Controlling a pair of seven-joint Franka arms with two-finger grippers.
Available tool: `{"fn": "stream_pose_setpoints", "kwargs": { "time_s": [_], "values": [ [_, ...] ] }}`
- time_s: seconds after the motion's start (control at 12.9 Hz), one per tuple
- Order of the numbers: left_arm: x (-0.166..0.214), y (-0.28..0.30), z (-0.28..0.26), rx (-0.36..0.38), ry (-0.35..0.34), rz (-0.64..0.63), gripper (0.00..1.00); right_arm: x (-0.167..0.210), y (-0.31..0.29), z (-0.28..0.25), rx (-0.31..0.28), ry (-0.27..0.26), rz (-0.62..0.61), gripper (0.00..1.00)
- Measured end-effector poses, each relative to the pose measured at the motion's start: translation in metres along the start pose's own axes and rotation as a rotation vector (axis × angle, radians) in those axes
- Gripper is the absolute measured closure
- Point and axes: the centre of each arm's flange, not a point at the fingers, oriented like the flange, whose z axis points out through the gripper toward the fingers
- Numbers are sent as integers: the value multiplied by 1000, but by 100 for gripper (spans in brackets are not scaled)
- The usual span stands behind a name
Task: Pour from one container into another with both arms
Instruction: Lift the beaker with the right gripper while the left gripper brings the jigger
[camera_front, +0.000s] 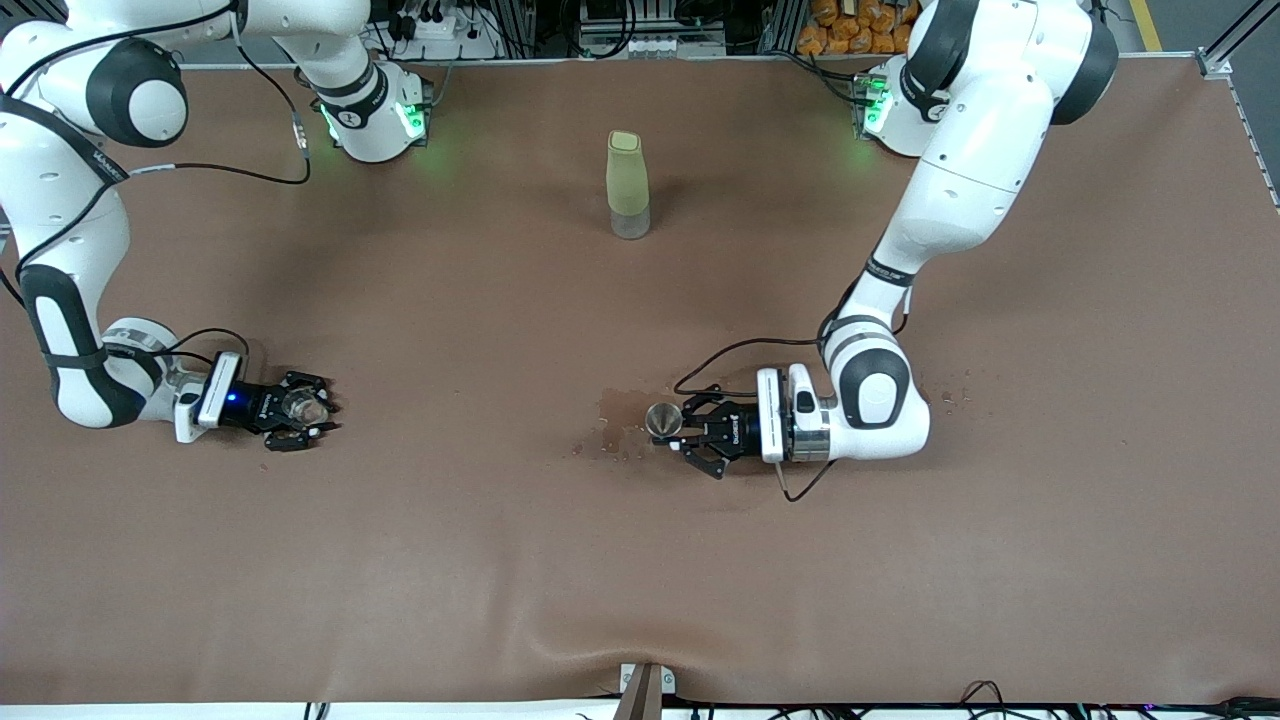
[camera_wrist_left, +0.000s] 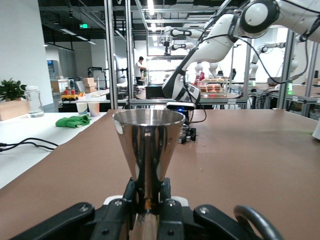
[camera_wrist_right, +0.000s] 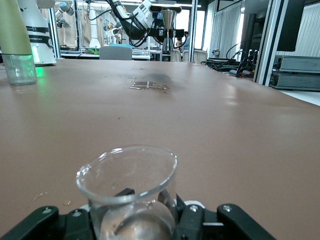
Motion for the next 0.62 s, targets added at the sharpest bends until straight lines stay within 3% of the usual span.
{"fn": "stream_pose_setpoints", "kwargs": {
  "time_s": [0.23, 0.62],
  "values": [
    [2, 2, 9, 12, -7, 10, 80, -1, -2, 2, 6, 12, 24, 85],
    [0, 2, 11, 28, -28, 52, 80, 28, 26, 18, 64, 43, 87, 85]
  ]
}}
